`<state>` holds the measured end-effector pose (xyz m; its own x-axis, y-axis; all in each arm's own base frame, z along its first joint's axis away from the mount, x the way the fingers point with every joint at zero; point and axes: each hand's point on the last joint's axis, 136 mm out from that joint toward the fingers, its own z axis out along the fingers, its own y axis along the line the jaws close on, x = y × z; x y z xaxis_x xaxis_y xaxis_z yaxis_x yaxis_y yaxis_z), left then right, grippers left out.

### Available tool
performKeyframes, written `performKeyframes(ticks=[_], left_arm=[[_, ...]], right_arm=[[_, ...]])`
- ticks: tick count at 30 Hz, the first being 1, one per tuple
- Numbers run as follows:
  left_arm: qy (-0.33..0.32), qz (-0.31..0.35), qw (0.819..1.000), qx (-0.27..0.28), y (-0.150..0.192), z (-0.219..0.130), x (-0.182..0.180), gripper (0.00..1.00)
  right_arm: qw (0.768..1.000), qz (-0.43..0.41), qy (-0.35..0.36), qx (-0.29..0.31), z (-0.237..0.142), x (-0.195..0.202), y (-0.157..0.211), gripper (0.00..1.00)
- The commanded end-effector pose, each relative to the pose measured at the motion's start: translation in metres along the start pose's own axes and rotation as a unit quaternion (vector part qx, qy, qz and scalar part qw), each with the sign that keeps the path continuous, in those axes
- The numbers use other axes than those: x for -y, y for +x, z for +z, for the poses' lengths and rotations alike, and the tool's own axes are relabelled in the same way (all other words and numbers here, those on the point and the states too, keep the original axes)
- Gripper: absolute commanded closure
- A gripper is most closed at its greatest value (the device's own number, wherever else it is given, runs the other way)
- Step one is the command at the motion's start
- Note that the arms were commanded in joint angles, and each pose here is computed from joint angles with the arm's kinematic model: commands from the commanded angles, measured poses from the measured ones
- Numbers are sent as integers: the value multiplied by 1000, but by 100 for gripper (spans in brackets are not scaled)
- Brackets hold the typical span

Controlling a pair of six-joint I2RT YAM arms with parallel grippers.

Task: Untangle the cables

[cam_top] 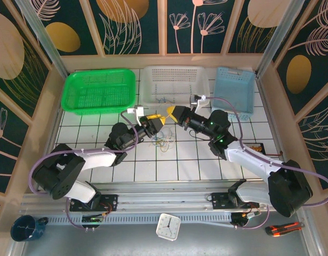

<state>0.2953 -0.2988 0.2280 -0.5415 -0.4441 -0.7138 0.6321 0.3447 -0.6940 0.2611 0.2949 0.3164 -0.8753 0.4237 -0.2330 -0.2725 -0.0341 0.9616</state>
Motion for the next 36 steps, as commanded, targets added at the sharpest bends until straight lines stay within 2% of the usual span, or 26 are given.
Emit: performKeyframes(ticks=[1, 4, 15, 20, 23, 28, 32, 36], left_arm=[[36, 13, 999, 18, -12, 6, 17, 72], [38, 9, 999, 15, -10, 6, 17, 100], [51, 6, 999, -7, 5, -19, 25, 100], [85, 8, 996, -24, 9, -24, 40, 100], [114, 6, 993, -39, 13, -23, 52, 100], [147, 5, 987, -64, 18, -20, 69, 100], [168, 6, 982, -82, 21, -13, 79, 100], [162, 3, 983, -81, 20, -4, 76, 100]], right_arm=[[1000, -5, -18, 6, -2, -6, 1, 100], [1000, -8, -9, 16, -6, -1, -5, 100], [993, -33, 32, 107, -39, 28, -51, 100], [987, -52, 66, 140, -49, 44, -66, 100], [976, -71, 104, 180, -61, 55, -84, 100], [944, -115, 177, 255, -86, 61, -118, 100], [930, -143, 201, 274, -88, 55, -131, 100], [924, -163, 209, 275, -86, 50, -141, 100]])
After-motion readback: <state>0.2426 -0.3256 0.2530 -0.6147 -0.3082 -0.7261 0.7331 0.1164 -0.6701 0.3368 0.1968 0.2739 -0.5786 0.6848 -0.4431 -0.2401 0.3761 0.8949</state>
